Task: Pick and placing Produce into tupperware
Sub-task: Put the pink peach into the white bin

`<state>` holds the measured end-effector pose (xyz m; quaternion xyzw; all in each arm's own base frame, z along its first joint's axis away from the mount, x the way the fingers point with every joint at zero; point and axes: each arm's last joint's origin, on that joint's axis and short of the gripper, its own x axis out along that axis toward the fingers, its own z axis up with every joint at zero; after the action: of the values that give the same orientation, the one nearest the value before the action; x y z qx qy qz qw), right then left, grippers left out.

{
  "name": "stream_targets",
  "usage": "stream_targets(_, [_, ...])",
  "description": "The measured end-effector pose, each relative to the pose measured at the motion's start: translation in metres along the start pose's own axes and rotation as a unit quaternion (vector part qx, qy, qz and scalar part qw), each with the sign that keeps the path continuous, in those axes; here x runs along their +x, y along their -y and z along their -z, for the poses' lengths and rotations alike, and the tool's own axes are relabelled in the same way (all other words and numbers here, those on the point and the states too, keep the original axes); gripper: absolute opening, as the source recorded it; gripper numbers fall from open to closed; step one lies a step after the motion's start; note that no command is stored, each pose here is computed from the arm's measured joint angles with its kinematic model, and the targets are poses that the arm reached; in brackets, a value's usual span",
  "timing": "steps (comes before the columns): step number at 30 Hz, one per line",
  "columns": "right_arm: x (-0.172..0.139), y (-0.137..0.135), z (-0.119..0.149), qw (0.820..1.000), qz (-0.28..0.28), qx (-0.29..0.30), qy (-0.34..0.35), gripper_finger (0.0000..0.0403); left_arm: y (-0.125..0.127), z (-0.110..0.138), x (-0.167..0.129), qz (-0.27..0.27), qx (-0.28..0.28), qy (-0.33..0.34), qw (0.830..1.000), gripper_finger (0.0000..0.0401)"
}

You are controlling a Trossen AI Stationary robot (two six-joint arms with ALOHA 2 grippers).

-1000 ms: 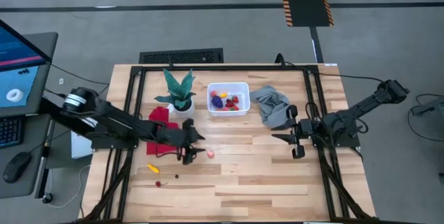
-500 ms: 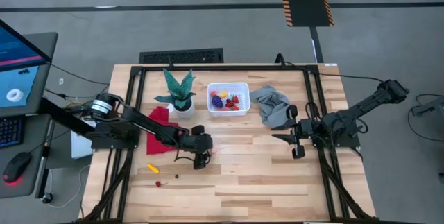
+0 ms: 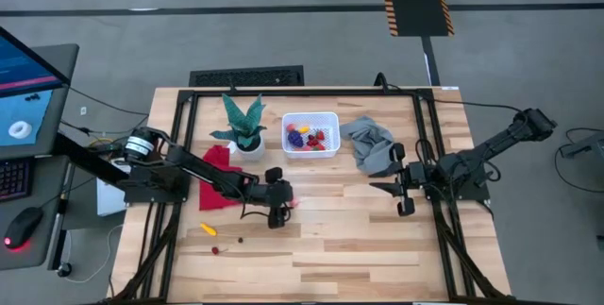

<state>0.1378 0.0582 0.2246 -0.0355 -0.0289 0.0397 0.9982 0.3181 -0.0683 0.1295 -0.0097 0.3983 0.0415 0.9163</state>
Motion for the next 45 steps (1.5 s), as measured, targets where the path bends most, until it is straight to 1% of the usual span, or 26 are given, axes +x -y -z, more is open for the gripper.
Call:
stream_targets(2, [0.000,0.000,0.000,1.000,0.000,0.000,0.000,0.0108,0.000,-0.002,0.000,0.000,-0.002,0.010,1.000,0.0216])
stream_targets(5, [0.000,0.000,0.000,1.000,0.000,0.000,0.000,0.0108,-0.002,-0.002,0.000,0.011,-0.005,0.006,1.000,0.0213])
stream_targets(10, [0.000,0.000,0.000,1.000,0.000,0.000,0.000,0.0108,-0.002,-0.003,0.001,0.013,-0.004,0.011,1.000,0.0192])
stream_targets(13, [0.000,0.000,0.000,1.000,0.000,0.000,0.001,0.0108,-0.001,-0.004,0.000,0.024,-0.005,0.015,1.000,0.0179])
stream_targets(17, [0.000,0.000,0.000,1.000,0.000,0.000,0.001,0.0108,-0.001,-0.004,0.000,0.028,-0.005,0.015,0.999,0.0169])
stream_targets(24, [0.000,0.000,0.000,1.000,0.000,0.000,0.001,0.0108,-0.002,-0.004,0.001,0.027,-0.008,0.012,1.000,0.0166])
stream_targets(28, [0.000,0.000,0.000,1.000,0.000,0.000,0.001,0.0108,-0.004,0.002,0.008,0.027,-0.011,-0.004,1.000,0.0166])
stream_targets(29, [0.000,0.000,-0.001,1.000,0.000,0.000,0.002,0.0108,-0.003,0.002,0.013,0.027,-0.013,0.003,1.000,0.0166])
stream_targets(31, [0.000,0.000,-0.001,1.000,0.000,0.000,0.002,0.0108,-0.004,0.006,0.018,0.026,-0.004,-0.006,1.000,0.0166])
stream_targets(34, [0.001,0.000,0.000,1.000,0.000,-0.001,0.000,0.0108,-0.004,0.002,0.021,0.025,0.005,0.011,1.000,0.0161])
stream_targets(36, [0.001,0.000,-0.001,1.000,0.000,0.000,0.002,0.0108,-0.004,-0.002,0.021,0.037,0.008,0.012,0.999,0.0150])
stream_targets(38, [0.001,0.000,0.000,1.000,0.000,-0.001,0.000,0.0108,-0.003,-0.007,0.020,0.037,0.010,0.022,0.999,0.0133])
stream_targets(40, [0.001,0.000,0.000,1.000,0.000,-0.001,0.000,0.0108,-0.002,-0.008,0.020,0.029,0.017,0.023,0.999,0.0114])
stream_targets(45, [0.001,0.000,0.000,1.000,0.000,-0.001,0.000,0.0108,0.002,-0.008,0.019,0.038,0.030,0.020,0.999,0.0081])
